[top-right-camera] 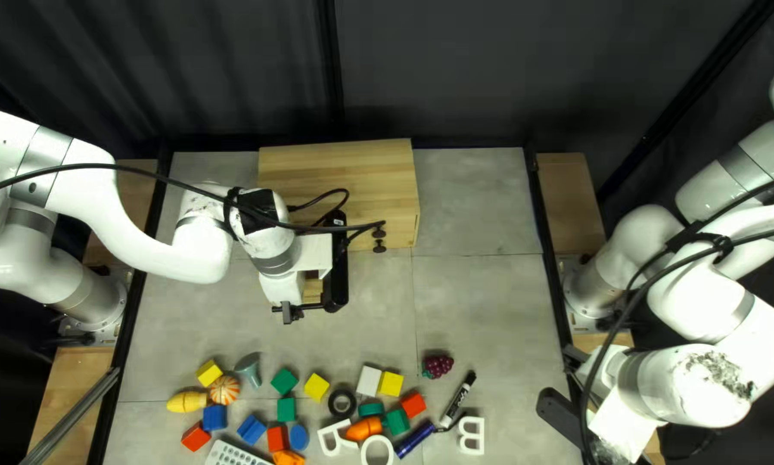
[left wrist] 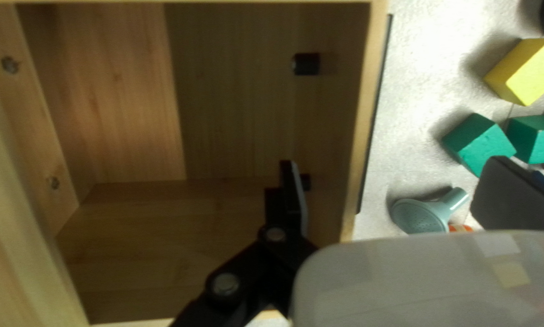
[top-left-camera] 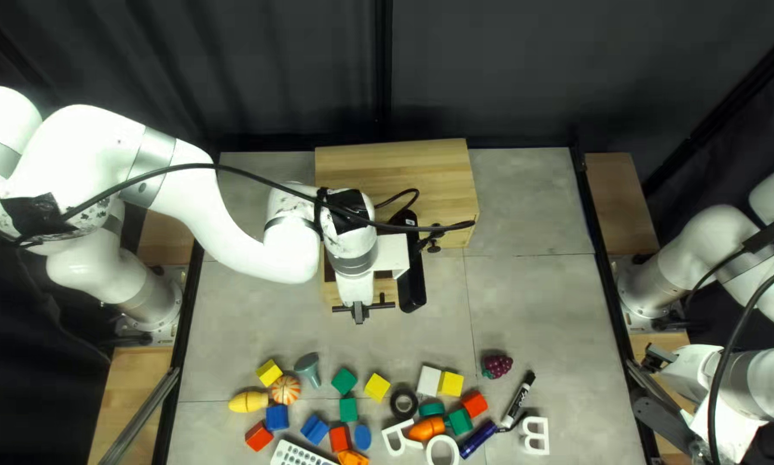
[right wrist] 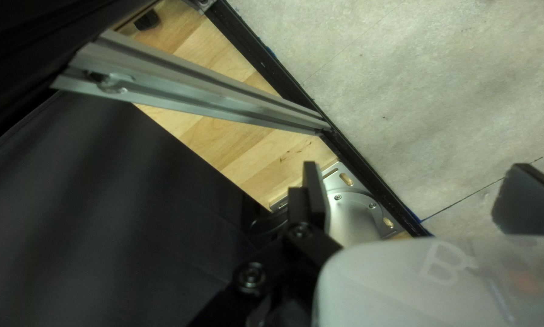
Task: Open drawers and place objects into drawer and close
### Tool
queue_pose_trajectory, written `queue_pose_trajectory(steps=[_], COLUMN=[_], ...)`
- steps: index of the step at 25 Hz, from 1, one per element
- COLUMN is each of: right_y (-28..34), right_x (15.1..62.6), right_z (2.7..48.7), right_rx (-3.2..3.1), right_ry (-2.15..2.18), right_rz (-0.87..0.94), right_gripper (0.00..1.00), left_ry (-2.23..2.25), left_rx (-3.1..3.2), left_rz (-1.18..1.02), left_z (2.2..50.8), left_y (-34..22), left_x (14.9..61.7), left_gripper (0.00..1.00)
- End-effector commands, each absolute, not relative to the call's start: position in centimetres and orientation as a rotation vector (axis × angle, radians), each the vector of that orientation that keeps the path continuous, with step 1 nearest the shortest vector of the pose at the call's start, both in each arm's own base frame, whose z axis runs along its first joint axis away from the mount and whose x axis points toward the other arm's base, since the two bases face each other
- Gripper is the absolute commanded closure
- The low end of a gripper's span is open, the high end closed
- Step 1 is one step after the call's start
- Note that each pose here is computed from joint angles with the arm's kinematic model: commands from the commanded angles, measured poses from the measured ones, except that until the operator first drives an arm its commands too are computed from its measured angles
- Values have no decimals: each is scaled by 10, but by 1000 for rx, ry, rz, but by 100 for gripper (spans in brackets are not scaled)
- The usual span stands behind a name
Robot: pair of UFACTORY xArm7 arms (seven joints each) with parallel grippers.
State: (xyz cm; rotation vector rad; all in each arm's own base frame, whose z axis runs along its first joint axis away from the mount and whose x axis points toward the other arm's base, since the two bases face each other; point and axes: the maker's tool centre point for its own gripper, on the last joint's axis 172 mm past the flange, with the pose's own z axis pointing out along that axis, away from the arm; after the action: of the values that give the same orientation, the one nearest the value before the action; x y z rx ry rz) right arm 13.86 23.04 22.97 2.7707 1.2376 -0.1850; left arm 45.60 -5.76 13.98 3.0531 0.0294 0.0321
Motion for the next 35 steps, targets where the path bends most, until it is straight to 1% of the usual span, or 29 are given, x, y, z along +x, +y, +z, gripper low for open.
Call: queue_pose_trajectory(steps=[1,7,17,25,30,35], right_y=[230,230,230,230,230,230], right_x=[139,139,139,139,139,139], right_z=[230,230,230,230,230,230], right_rx=[2771,2771,2771,2771,2771,2771], right_ry=[1238,1238,1238,1238,1238,1238], right_rz=[-185,-185,-185,-185,-185,-185], right_gripper=[0,0,0,0,0,0], left_ry=[11,-15,-21,-7,-2,38], left_rx=[3045,3041,3047,3083,3145,3223], left_rz=[31,25,26,38,54,72], left_z=[146,151,153,188,201,189], left_y=[-66,-80,-84,-93,-98,-80], left_x=[456,455,459,459,454,454], left_gripper=[0,0,0,0,0,0])
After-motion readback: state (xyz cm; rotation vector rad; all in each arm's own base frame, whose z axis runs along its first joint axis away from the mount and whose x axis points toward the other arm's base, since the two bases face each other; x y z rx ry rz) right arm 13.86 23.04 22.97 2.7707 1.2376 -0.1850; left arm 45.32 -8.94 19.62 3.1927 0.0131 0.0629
